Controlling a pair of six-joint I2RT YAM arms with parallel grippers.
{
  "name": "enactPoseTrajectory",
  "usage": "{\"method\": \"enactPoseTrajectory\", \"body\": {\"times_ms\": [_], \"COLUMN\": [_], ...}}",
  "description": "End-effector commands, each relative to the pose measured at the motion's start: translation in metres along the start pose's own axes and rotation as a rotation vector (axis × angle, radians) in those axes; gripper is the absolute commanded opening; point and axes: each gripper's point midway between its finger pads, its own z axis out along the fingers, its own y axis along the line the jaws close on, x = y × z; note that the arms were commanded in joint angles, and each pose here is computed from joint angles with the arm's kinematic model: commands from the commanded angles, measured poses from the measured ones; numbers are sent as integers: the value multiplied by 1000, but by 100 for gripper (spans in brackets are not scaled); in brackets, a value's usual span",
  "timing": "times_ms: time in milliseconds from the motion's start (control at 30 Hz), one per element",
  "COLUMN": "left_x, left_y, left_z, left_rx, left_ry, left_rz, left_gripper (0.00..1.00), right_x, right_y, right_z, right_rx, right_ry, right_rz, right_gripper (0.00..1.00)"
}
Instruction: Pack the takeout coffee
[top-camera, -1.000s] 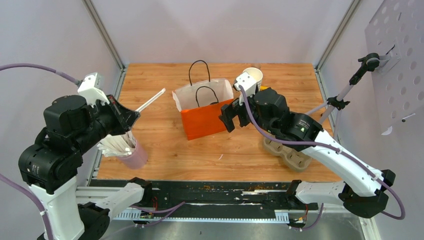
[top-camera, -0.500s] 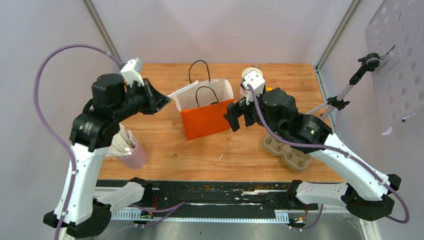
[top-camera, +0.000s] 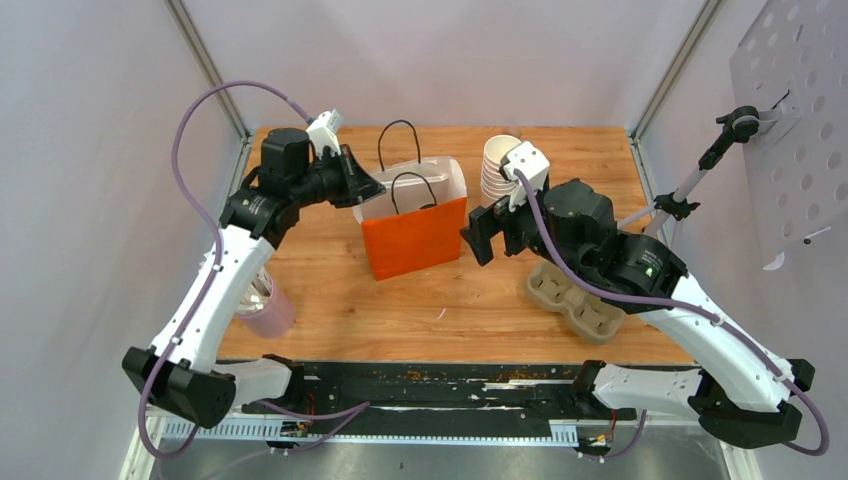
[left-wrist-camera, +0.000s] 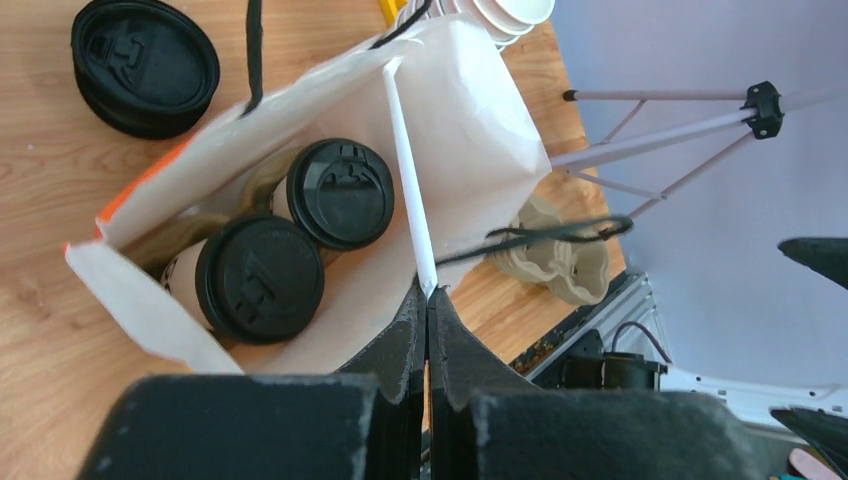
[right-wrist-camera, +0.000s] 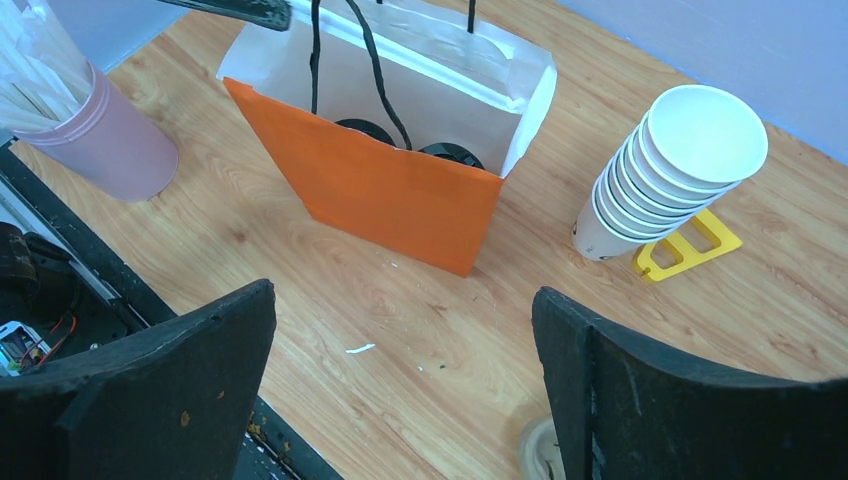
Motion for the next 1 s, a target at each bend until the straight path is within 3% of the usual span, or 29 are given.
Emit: {"method": "enactPoseTrajectory", "body": {"times_ms": [0, 67, 167, 267, 300, 333, 700, 867, 967], "left_x": [-15, -12, -9, -15, -17, -21, -19, 7, 27], "left_y": [-7, -4, 1, 0, 1, 1, 28, 51, 73], "left_z": [17, 22, 27, 21, 17, 11, -81, -120, -149], "left_rx": [71, 71, 63, 31, 4, -17, -344, -508, -676], "left_ry": [-33, -32, -21, -6, 2, 0, -86, -18, 10], "left_rz": [30, 20, 18, 54, 62, 77, 110, 114, 27], "left_gripper": [0, 4, 27, 70, 94, 99, 100, 100, 100], "right_x": [-16, -15, -17, -19, -20, -19, -18, -11, -8], "right_y": [-5, -7, -8, -10, -11, -11, -18, -15, -11], "right_z": [-15, -16, -19, -21, -21, -21, -23, -25, -27], "right_rx": [9, 17, 22, 31, 34, 36, 81, 56, 31], "right_ry": [-39, -37, -46, -50, -52, -51, -10, -17, -33], "right_rz": [27, 27, 26, 24, 25, 25, 33, 45, 54], "right_gripper": [100, 100, 100, 100, 100, 100, 100, 100, 100]}}
